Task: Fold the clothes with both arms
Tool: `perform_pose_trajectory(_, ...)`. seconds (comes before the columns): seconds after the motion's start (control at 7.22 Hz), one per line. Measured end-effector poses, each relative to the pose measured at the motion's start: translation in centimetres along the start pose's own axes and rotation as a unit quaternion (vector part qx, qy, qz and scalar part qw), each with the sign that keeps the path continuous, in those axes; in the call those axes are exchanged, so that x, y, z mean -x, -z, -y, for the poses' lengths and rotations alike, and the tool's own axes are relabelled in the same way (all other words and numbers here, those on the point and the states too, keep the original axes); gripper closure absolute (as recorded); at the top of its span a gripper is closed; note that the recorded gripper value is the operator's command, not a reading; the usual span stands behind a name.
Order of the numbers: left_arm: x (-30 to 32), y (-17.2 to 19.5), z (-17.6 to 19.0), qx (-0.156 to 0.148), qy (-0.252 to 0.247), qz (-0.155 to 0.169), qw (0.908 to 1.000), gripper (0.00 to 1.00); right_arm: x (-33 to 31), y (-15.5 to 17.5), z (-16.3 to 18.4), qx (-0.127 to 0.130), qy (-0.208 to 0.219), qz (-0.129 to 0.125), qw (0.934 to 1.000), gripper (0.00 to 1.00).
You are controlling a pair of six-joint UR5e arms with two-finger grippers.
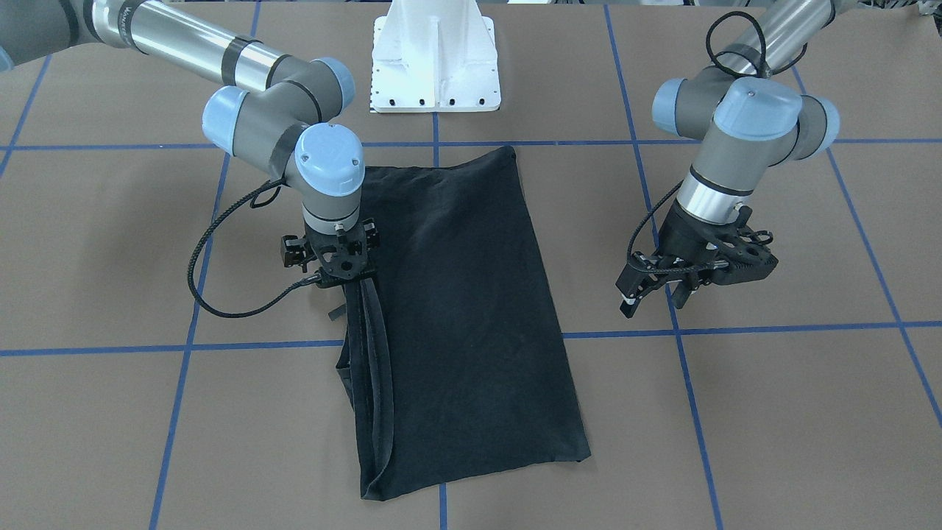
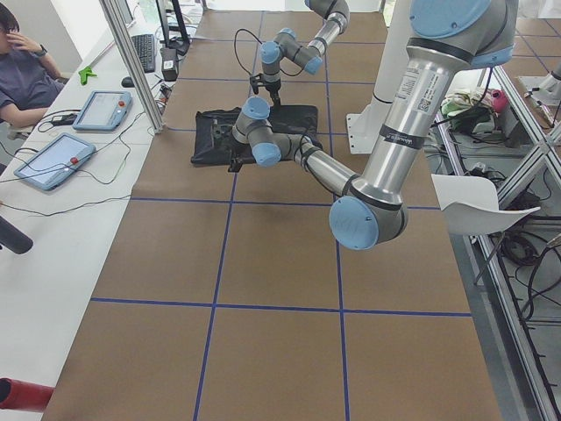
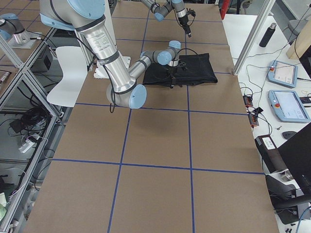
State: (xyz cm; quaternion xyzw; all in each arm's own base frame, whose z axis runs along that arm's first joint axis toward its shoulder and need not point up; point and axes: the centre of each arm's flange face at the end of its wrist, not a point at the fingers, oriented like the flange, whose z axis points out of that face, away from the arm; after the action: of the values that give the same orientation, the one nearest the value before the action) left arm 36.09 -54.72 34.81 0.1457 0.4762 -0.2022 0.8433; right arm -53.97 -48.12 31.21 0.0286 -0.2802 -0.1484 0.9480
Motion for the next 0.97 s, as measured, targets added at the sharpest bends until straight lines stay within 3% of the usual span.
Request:
perform_pose_trajectory(0.55,-0.9,0.3,0.1,-0.002,-0.001,-0.007,1.0,0.0,-5.3,-0.9,0.4,0.011,-0.014,-0.005,0.9998,0.01)
perform_pose_trajectory(0.97,-1.3,0.5,0.1,0.0,-0.002,-0.011,0.9999,0.0,-6.4,3.7,2.2,-0.005,-0.023,0.036,0.9991,0.01)
